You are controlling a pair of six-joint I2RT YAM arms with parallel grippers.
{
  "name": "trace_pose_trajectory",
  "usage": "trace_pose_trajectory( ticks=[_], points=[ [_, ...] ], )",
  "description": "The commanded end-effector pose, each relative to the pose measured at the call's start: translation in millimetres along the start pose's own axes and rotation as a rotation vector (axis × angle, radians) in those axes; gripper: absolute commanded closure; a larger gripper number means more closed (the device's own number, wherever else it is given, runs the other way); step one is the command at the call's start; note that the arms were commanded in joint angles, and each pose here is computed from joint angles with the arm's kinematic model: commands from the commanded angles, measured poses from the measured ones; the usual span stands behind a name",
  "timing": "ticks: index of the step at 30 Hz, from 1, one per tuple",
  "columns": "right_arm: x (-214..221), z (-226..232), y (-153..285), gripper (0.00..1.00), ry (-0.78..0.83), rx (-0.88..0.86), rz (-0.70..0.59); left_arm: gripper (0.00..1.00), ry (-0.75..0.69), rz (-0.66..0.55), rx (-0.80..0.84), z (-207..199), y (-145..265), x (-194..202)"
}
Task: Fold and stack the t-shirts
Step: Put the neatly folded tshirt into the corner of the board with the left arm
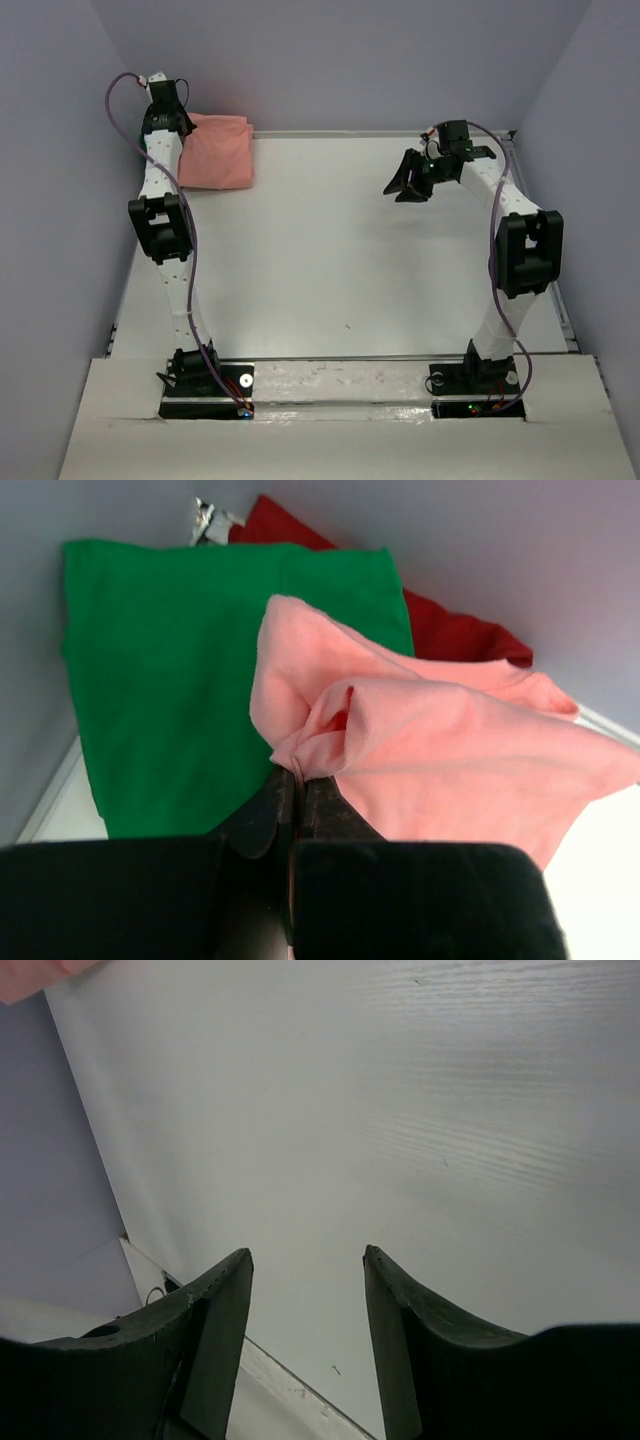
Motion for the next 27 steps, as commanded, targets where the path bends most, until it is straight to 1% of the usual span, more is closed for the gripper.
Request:
trace_pose_trajectory(
  ticks=[1,11,17,21,27],
  points=[
    [12.4,17.7,8.0,0.46,0.030,-0.022,-0.003,1.00,0.061,-0.263,-0.038,15.7,25.6,-72.1],
    [26.1,22.0,-4.4,0.46,0.034,-0.004,0.049,0.99,0.161,-0.356,-0.100,46.3,20.7,-89.2],
    [21.8,23.3,-7.7,0.46,0.032,-0.003,0.055,0.99,0.170,-0.335,-0.112,55.6,10.4,-81.2],
    [24.7,24.0,-11.2,0.46,0.031,-0.001,0.068,1.00,0.189,-0.330,-0.144,71.4,5.6,-78.7],
    [26.2,20.2,-13.6,0.46,0.023,0.008,0.075,1.00,0.200,-0.310,-0.187,82.0,-2.0,-70.8]
  ],
)
Point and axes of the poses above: each gripper's point midway between its finger pads, its own y axis back along the fingers, its own z axis along the line the jaws close on, x = y × z, the point moved 7 cm from there along y, back along the fingers, and after that the axes turned 11 degrees about -y, right-handed, at the moved point
